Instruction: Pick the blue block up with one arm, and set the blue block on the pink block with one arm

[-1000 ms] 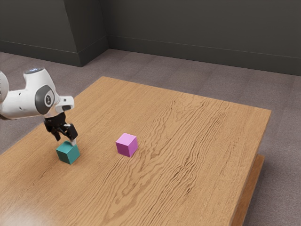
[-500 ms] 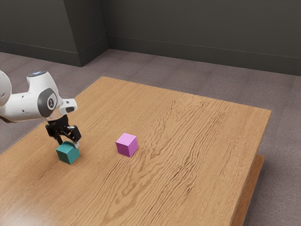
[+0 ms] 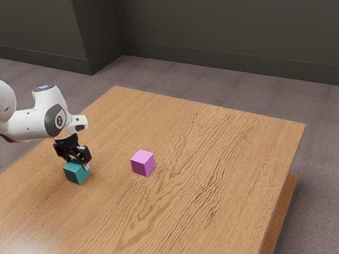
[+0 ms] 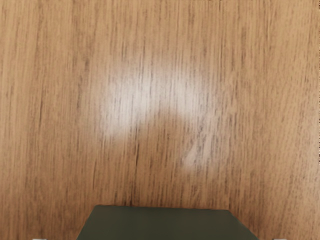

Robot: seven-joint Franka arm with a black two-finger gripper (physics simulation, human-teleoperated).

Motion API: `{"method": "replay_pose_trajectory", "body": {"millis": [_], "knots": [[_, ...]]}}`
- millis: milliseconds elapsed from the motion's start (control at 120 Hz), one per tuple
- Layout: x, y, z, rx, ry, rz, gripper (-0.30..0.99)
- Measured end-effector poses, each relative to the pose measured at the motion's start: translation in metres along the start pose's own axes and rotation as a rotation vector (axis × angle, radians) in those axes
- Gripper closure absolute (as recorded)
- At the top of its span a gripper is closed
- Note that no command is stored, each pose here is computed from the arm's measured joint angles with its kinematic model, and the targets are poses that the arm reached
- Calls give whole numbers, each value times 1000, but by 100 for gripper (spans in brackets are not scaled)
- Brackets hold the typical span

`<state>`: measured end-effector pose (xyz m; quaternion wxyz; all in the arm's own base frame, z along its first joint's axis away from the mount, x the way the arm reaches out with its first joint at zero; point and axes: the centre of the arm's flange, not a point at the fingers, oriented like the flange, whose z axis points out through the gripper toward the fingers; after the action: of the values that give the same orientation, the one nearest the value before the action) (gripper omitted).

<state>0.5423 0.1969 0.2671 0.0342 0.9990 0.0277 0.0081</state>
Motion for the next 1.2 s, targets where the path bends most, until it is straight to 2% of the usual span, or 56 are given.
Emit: {"method": "replay_pose_trajectory", "body": {"millis": [392,775,892,1033,1200], "knots": [[-7,5,7,-2,-7,76,3],[-13,5,12,-1,-22,123,1],[-15,6,12,3,-25,140,6],[-15,6,11,11,-29,160,26],[-14,6,3,23,-16,175,30]]}}
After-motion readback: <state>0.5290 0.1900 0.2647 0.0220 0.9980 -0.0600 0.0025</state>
